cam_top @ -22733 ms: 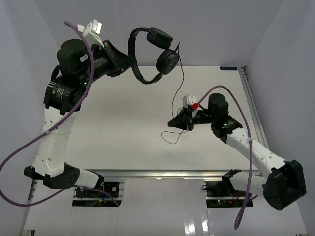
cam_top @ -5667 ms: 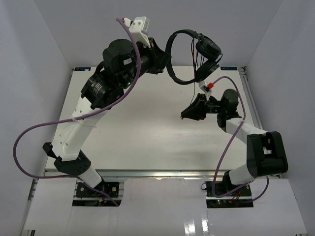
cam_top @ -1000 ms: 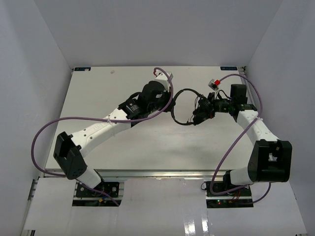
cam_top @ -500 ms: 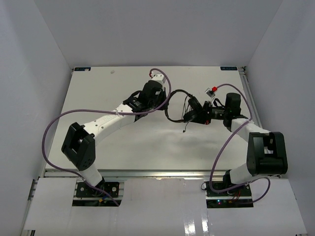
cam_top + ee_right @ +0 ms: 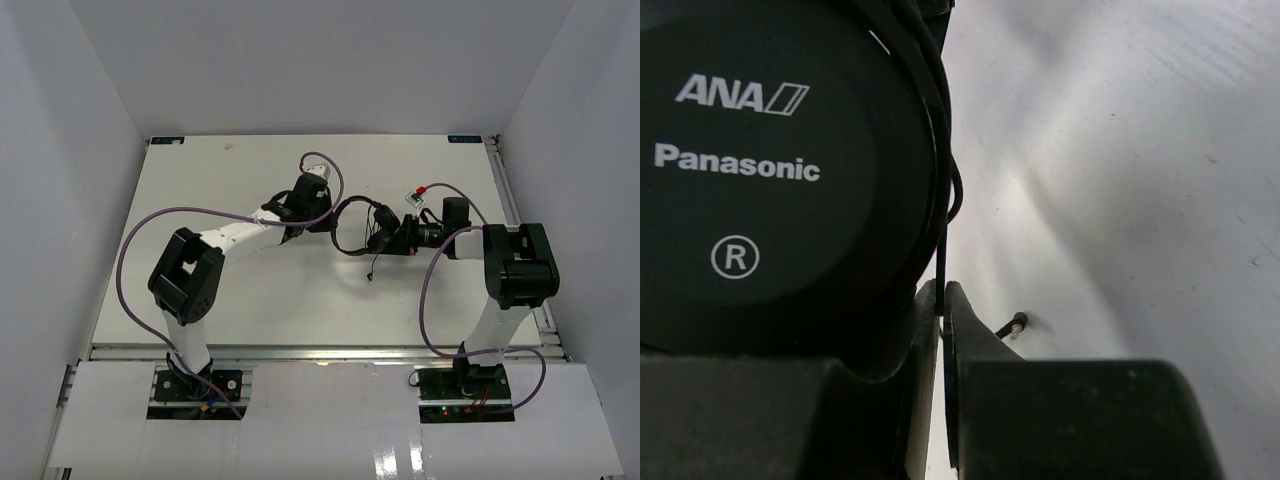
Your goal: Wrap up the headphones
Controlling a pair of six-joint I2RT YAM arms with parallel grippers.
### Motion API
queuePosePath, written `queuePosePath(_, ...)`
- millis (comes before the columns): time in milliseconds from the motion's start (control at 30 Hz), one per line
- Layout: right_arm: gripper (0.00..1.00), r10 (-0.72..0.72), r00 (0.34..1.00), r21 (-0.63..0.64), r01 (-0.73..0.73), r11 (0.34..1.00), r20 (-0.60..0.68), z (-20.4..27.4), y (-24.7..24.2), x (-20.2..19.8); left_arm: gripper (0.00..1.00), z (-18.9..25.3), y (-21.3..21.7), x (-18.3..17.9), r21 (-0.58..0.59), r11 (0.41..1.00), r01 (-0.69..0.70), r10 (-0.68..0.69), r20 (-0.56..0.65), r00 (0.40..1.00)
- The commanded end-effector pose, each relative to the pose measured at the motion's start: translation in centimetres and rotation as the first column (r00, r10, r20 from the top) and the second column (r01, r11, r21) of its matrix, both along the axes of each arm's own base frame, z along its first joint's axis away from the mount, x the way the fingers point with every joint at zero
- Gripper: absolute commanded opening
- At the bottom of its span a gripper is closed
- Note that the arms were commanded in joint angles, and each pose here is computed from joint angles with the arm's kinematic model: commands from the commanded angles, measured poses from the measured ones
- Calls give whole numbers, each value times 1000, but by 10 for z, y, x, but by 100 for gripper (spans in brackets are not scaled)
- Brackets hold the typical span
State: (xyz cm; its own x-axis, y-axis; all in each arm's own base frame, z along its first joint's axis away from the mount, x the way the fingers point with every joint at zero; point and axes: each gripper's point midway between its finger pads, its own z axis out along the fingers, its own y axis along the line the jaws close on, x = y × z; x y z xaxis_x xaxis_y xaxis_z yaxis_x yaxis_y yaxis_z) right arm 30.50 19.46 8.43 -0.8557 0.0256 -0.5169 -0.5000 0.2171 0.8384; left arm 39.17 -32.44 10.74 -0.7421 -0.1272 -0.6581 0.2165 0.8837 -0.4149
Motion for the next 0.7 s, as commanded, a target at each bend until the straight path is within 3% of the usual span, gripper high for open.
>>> queuePosePath(0,10,37,999,29,-37,999,-15,-6,5,2,0,35,-4,38,-179,980,-83,96,68,993)
queuePosePath(300,28,4,998,8,-4,1000,-68,-27,0,4,0,1,0,56,-191,975,-112,111,-17,994)
queuePosePath(667,32,-63,996,-16,62,998,-69,-30,-19,5,0,-20,-2,74,-112,986,-126,122,-41,992)
